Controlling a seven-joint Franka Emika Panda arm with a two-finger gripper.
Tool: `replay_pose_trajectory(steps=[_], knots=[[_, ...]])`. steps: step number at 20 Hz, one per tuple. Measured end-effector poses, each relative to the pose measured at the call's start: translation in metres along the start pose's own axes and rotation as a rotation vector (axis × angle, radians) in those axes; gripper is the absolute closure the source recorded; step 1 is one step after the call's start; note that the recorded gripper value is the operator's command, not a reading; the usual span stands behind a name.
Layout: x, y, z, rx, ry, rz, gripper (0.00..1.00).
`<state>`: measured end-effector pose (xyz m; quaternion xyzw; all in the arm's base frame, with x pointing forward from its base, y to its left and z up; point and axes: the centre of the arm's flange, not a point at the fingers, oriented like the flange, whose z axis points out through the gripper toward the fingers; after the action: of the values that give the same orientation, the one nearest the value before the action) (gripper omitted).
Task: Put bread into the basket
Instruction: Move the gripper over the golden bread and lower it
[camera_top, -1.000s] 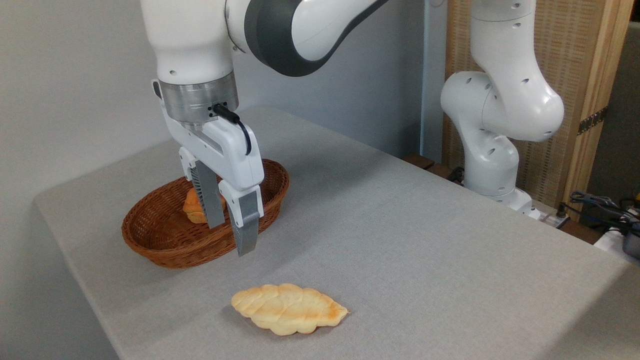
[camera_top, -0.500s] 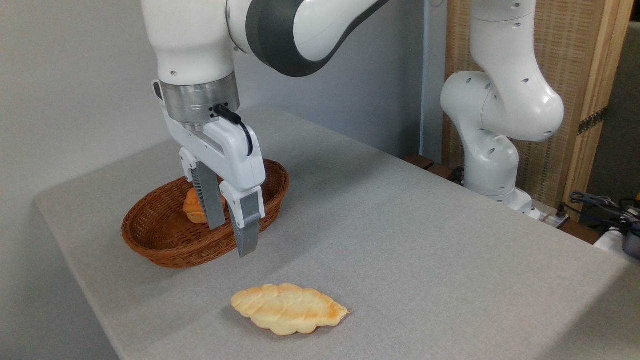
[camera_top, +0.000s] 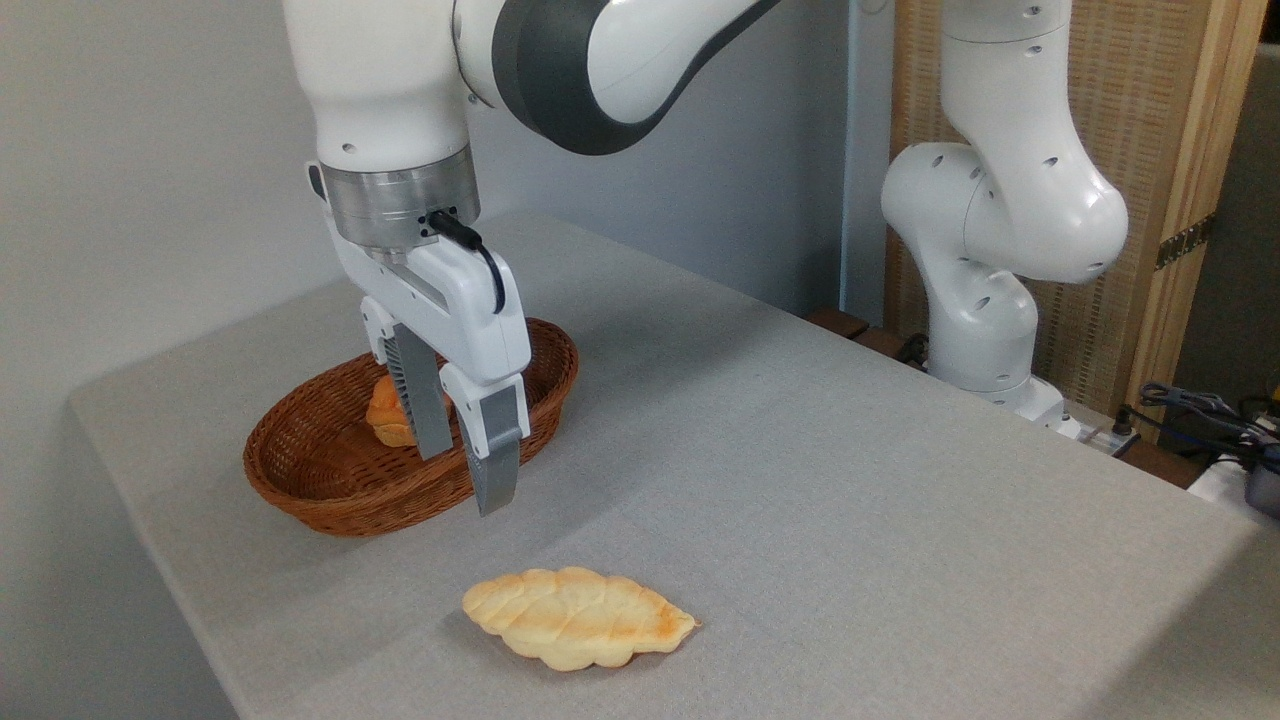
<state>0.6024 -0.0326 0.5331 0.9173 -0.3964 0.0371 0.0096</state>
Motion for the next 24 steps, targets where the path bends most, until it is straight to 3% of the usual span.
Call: replay_pose_trajectory(steps=[6,14,19,24], knots=[[-0.008,-0.006,0.027,-0.039,-0.034,0.205,0.0],[-0.034,-0.017,0.065,-0.114,-0.068,0.56,0.0],[-0.042,-0.025,0.081,-0.139,-0.084,0.679,0.0],[-0.038,-0.034,0.101,-0.119,-0.104,0.748,0.0]])
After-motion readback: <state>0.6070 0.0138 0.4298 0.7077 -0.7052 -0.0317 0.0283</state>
